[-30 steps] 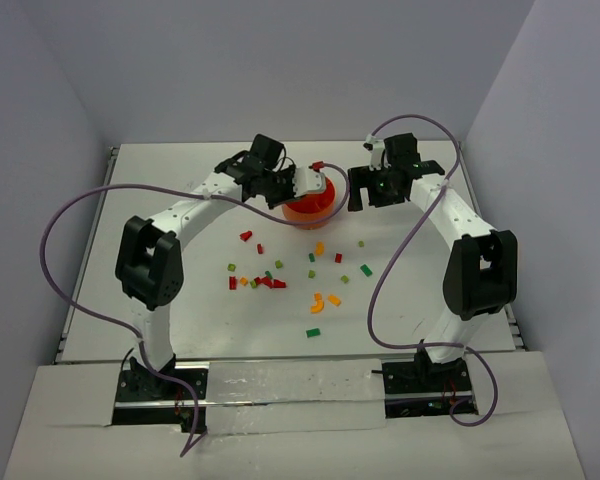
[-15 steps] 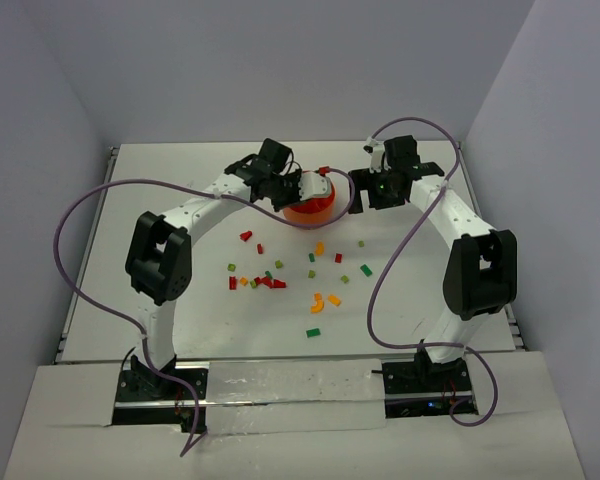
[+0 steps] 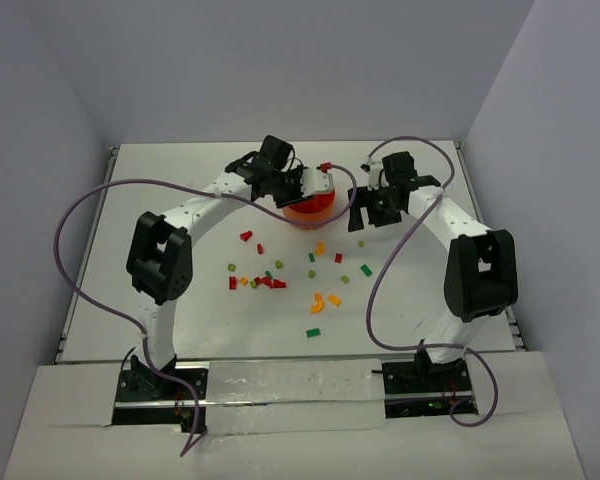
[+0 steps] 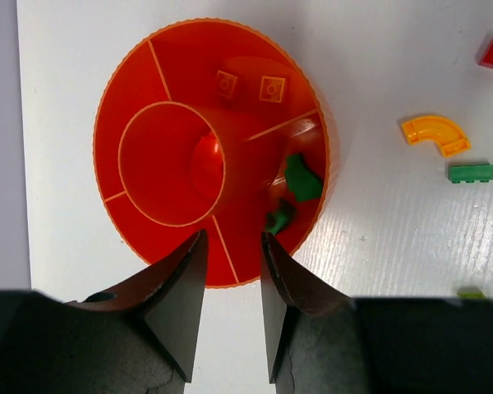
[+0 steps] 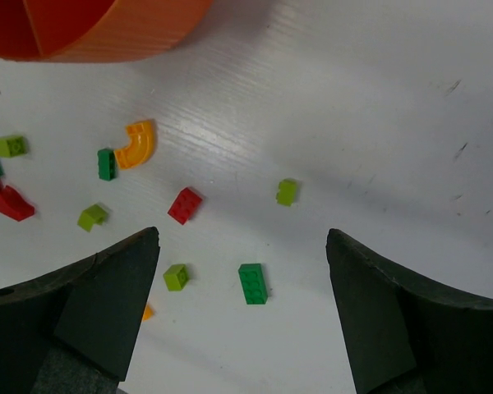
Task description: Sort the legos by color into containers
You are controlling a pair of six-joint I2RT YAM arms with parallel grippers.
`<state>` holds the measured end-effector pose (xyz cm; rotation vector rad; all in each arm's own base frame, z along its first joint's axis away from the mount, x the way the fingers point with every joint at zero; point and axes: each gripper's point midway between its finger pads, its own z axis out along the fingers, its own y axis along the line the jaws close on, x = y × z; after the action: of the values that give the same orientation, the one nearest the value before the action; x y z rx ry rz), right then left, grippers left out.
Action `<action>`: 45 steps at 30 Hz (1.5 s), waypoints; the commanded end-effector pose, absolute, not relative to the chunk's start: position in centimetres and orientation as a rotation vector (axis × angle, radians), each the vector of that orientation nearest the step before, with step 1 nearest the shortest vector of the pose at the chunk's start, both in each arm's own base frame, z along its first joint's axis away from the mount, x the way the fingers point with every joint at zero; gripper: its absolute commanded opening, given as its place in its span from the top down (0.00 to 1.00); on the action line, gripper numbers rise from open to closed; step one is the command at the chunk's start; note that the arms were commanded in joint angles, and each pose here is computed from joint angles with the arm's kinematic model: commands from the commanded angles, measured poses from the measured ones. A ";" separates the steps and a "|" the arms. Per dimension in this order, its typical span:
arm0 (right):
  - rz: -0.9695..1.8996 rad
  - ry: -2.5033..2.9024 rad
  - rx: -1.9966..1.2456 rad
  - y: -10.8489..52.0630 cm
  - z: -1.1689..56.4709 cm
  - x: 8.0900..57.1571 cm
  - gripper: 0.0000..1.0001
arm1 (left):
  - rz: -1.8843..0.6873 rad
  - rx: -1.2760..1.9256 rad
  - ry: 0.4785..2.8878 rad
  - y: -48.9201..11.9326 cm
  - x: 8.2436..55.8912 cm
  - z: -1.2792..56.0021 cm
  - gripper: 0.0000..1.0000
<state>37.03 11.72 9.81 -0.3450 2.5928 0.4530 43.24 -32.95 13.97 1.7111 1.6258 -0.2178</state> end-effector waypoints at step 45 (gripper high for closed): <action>0.366 2.680 -1.282 20.6 0.2 20.3 0.47 | -0.503 0.940 1.930 -22.0 37.9 23.9 0.54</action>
<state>21.80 21.04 1.39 -1.2304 2.6459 0.3837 37.46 -22.00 22.03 0.9607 1.9986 -0.5089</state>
